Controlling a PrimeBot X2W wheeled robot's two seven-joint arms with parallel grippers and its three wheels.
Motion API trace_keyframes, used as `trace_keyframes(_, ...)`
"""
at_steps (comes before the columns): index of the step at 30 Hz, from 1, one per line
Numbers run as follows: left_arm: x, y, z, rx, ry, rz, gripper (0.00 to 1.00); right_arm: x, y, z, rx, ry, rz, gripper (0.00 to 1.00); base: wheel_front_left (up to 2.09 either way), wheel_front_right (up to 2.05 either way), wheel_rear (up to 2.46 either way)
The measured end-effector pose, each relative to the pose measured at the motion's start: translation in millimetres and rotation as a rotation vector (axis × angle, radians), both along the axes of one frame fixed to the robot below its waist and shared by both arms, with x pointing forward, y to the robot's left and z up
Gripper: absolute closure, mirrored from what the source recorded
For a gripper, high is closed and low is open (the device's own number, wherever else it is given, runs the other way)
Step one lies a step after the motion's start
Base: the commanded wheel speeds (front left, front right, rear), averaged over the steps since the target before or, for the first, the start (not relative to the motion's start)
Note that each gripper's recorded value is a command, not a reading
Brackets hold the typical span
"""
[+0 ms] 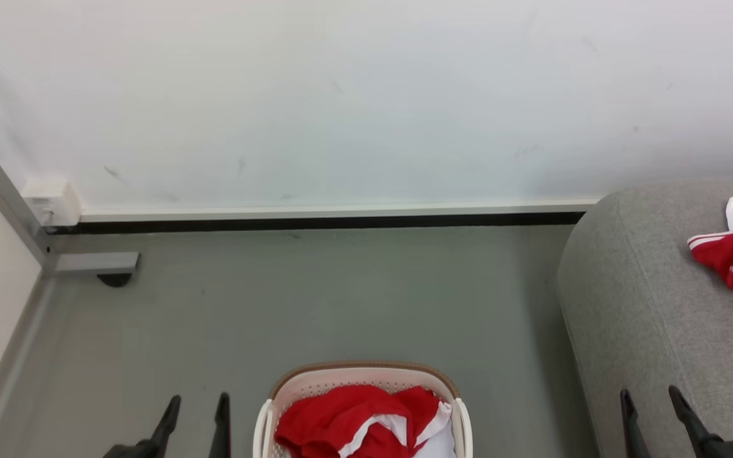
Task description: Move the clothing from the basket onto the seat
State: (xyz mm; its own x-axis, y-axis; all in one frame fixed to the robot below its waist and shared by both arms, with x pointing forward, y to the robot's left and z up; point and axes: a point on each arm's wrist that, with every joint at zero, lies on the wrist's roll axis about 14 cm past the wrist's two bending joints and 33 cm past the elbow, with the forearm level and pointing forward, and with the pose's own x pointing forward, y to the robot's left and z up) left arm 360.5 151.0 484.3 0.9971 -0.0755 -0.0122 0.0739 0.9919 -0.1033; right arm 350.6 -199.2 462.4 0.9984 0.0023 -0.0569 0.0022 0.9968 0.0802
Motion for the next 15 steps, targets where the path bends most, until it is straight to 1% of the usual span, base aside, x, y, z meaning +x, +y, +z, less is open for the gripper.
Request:
trace_keyframes(6,-9,9,-1,-0.003,-0.007,0.020,0.00,-8,3,-1,0.007,0.001,0.005,0.00,0.00,0.00,0.00)
trace_keyframes(15,-10,8,-3,-0.007,-0.011,0.013,0.00,-13,10,-4,0.024,0.011,0.021,0.00,0.00,0.00,0.00)
